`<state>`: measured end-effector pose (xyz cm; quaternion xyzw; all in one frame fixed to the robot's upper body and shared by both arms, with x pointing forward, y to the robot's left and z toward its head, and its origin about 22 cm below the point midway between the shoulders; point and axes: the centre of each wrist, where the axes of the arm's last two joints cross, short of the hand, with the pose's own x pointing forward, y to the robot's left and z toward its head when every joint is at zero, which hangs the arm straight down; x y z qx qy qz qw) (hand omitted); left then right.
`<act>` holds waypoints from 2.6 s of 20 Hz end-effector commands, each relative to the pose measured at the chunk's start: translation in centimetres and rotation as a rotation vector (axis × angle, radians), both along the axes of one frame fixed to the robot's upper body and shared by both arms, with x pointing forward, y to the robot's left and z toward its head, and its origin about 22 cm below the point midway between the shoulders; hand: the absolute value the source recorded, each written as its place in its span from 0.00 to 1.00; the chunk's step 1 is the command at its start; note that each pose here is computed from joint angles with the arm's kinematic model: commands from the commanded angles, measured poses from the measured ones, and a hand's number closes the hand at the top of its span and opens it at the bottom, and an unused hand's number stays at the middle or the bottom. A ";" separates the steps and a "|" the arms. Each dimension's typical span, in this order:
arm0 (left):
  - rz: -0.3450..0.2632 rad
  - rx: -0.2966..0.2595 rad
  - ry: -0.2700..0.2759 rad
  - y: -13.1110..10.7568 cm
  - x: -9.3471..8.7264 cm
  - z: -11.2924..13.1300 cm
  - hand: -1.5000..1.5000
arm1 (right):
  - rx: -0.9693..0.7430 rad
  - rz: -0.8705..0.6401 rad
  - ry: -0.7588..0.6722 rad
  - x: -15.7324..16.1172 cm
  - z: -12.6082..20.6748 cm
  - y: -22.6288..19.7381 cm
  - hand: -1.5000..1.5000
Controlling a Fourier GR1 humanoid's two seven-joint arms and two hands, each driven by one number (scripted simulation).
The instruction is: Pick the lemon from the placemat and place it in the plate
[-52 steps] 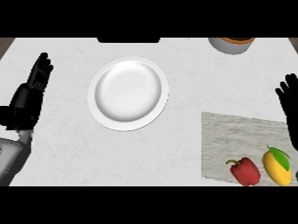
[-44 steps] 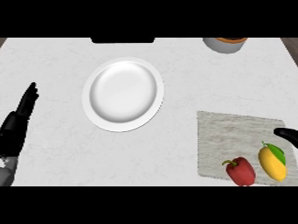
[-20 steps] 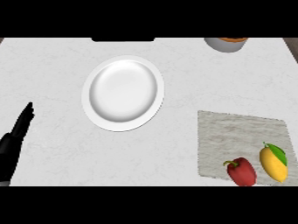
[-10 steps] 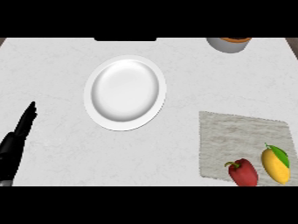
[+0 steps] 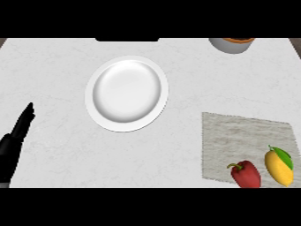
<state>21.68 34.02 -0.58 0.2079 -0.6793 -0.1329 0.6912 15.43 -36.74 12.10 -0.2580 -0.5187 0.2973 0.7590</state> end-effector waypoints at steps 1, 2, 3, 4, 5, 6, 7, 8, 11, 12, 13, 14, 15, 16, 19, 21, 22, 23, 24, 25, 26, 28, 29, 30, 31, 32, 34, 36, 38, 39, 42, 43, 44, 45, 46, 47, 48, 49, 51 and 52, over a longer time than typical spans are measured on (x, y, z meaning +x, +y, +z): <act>0.001 0.013 0.003 -1.0 0.4 -0.3 0.50 | -0.032 0.057 0.055 2.4 -1.6 -0.4 0.00; 0.009 0.015 -0.006 0.3 1.2 0.8 0.50 | -0.046 0.047 0.075 1.2 -0.8 -1.1 0.00; 0.014 -0.006 -0.001 -1.3 1.2 -0.6 0.50 | -0.023 0.064 0.070 2.4 -3.0 0.1 0.00; 0.009 -0.007 0.017 -0.4 0.5 -1.4 0.50 | -0.041 0.064 0.070 3.6 -2.7 0.4 0.00; 0.019 0.011 0.002 -1.0 0.6 0.3 0.50 | -0.039 0.073 0.085 2.1 -2.9 0.4 0.00; 0.010 -0.011 0.010 -0.6 -0.5 -0.1 0.50 | -0.019 0.078 0.090 1.8 -3.6 -0.7 0.00; 0.001 -0.003 0.006 -0.6 0.1 1.3 0.50 | -0.027 0.082 0.100 3.6 -3.9 -0.7 0.00; 0.012 0.017 -0.012 -0.7 -1.9 1.5 0.50 | -0.020 0.088 0.103 3.1 -3.9 0.9 0.00; 0.015 0.005 0.009 -0.1 -0.8 1.0 0.50 | -0.006 0.123 0.125 4.0 -5.3 -0.8 0.00; 0.015 -0.001 0.000 0.4 -0.8 -0.8 0.50 | 0.006 0.129 0.130 3.2 -5.6 0.0 0.00; -0.007 -0.001 0.001 -1.4 0.1 0.4 0.50 | -0.019 0.123 0.148 5.7 -4.1 -0.6 0.00; 0.001 -0.002 -0.005 -0.5 0.7 0.3 0.50 | -0.008 0.132 0.149 5.8 -4.7 0.5 0.00; 0.029 0.015 0.010 0.0 -1.1 -0.1 0.50 | -0.024 0.132 0.166 3.5 -5.7 -0.3 0.00; 0.001 -0.007 0.003 -0.8 -0.6 0.3 0.50 | -0.026 0.116 0.154 4.1 -5.4 0.2 0.00; 0.005 0.004 0.004 -0.7 -1.2 0.3 0.50 | -0.033 0.110 0.162 3.5 -7.9 -0.5 0.00; 0.029 -0.004 0.008 -1.9 -1.8 1.2 0.50 | -0.017 0.113 0.161 6.1 -6.9 1.6 0.00; 0.014 -0.004 0.002 -0.4 -1.5 -0.8 0.50 | -0.019 0.116 0.161 4.4 -7.2 -1.4 0.00; 0.033 -0.005 0.003 -0.6 0.6 0.5 0.50 | -0.016 0.111 0.165 3.2 -6.0 0.5 0.00; 0.010 0.008 -0.002 -0.7 -0.1 1.8 0.50 | -0.008 0.107 0.177 4.6 -8.1 -1.5 0.00; 0.013 -0.011 -0.001 0.4 -0.2 0.4 0.50 | -0.019 0.113 0.163 4.7 -8.3 0.1 0.00; 0.009 -0.003 -0.004 -2.2 -1.2 -0.7 0.50 | -0.030 0.116 0.172 3.6 -7.8 -1.4 0.00; 0.007 0.004 0.002 0.1 -0.7 0.2 0.50 | -0.029 0.142 0.167 6.4 -9.7 1.8 0.00; 0.008 0.015 -0.016 -0.1 -2.3 -0.8 0.50 | 0.013 0.138 0.149 5.0 -9.6 1.2 1.00; 0.018 -0.009 -0.003 0.9 -0.6 0.9 0.50 | 0.043 0.133 0.095 4.7 -8.8 1.0 1.00; 0.007 -0.004 -0.002 -0.7 -0.8 -0.6 0.50 | 0.038 0.149 0.097 4.6 -9.8 1.0 1.00; 0.017 -0.009 0.001 0.5 0.6 1.1 0.50 | 0.033 0.157 0.085 3.9 -10.8 -0.5 1.00; 0.010 0.011 0.008 -0.4 -0.9 -0.8 0.50 | 0.026 0.152 0.083 5.8 -11.4 1.0 1.00; 0.016 0.015 -0.001 -0.6 0.4 0.4 0.50 | 0.023 0.144 0.070 6.3 -10.0 1.8 1.00; 0.015 0.013 -0.001 0.0 -1.2 -0.5 0.50 | -0.005 0.147 0.089 5.1 -10.9 0.9 1.00; 0.012 0.007 0.009 -0.7 -1.3 1.1 0.50 | -0.018 0.145 0.059 5.0 -10.2 -0.1 1.00; -0.002 -0.001 -0.018 -0.2 0.3 1.0 0.50 | -0.160 0.207 0.035 11.3 -9.3 1.2 1.00; -0.036 -0.002 -0.008 -1.1 0.5 1.2 0.50 | -0.228 0.227 0.010 13.0 -6.4 1.2 1.00; -0.052 -0.004 -0.015 -2.3 0.5 0.5 0.50 | -0.299 0.232 0.008 14.8 -5.3 2.9 1.00; -0.065 0.006 -0.019 -1.7 0.5 0.9 0.50 | -0.359 0.240 -0.013 16.1 -3.7 3.1 1.00; -0.097 -0.003 -0.042 -3.3 2.0 1.4 0.50 | -0.419 0.255 -0.016 17.3 -2.7 3.1 1.00; -0.096 0.002 -0.016 -2.4 1.3 0.9 0.50 | -0.455 0.253 -0.022 18.1 -3.6 3.3 1.00; -0.087 -0.003 -0.024 -2.7 1.1 0.7 0.50 | -0.457 0.242 -0.068 19.8 -2.1 4.1 1.00; -0.090 0.001 -0.022 -2.8 2.1 1.1 0.50 | -0.471 0.230 -0.107 20.7 -2.2 4.2 1.00; -0.055 0.008 -0.020 -1.8 1.0 0.2 0.50 | -0.498 0.212 -0.199 21.7 -2.1 3.9 1.00; -0.079 -0.001 -0.023 -2.3 2.0 0.8 0.50 | -0.491 0.211 -0.234 22.9 -2.1 5.5 1.00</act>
